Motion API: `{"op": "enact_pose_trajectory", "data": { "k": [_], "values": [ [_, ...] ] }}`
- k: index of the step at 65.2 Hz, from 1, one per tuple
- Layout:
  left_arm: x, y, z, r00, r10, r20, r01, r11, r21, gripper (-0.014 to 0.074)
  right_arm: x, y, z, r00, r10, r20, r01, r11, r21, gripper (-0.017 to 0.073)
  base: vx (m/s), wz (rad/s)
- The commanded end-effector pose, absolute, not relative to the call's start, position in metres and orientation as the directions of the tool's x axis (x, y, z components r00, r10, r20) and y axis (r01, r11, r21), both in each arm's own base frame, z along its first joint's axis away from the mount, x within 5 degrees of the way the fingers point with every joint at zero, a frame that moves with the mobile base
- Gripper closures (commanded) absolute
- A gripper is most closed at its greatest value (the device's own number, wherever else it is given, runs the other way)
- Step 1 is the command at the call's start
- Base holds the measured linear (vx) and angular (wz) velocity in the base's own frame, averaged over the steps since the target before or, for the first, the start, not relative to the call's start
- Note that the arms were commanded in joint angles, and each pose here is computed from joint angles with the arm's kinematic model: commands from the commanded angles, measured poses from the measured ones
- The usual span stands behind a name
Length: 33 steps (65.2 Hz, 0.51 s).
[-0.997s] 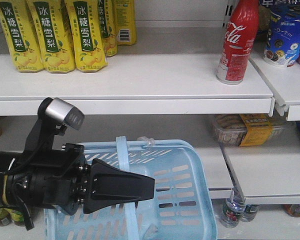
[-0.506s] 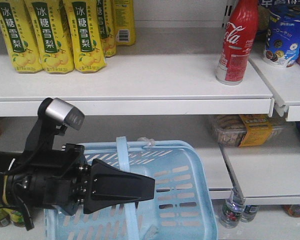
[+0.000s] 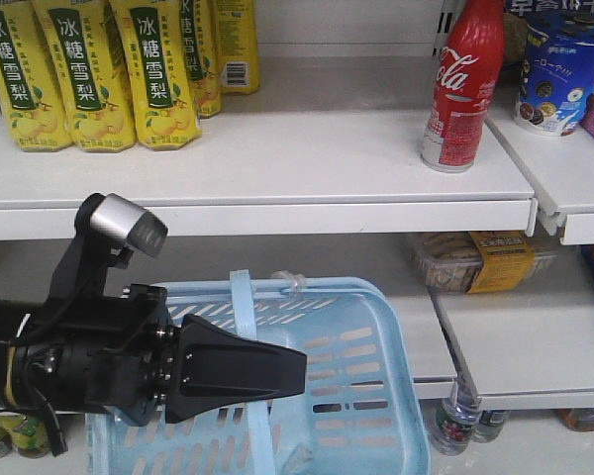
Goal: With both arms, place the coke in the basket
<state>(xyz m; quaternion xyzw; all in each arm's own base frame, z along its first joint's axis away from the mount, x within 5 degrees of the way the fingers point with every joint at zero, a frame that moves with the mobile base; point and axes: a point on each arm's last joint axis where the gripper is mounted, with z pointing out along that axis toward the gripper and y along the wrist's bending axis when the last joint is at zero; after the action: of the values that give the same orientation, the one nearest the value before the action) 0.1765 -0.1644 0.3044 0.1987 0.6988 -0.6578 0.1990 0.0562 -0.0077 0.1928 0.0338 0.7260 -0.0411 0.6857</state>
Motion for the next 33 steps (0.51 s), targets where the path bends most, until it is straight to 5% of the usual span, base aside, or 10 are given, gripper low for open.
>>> {"op": "enact_pose_trajectory", "data": {
  "k": [1,33],
  "values": [
    [0.1594,-0.1621,0.3332,-0.823,0.036,-0.566,0.552,-0.179,-0.814,0.0600,0.0556,-0.0055,0.1962,0.014,-0.032,-0.999,0.082,0.996,-0.031,0.0564,0.02,-0.02],
    [0.1594,-0.1621,0.3332,-0.823,0.036,-0.566,0.552,-0.179,-0.814,0.0600,0.0556,-0.0055,0.1962,0.014,-0.032,-0.999,0.082,0.996,-0.031,0.0564,0.02,-0.01]
  ]
}}
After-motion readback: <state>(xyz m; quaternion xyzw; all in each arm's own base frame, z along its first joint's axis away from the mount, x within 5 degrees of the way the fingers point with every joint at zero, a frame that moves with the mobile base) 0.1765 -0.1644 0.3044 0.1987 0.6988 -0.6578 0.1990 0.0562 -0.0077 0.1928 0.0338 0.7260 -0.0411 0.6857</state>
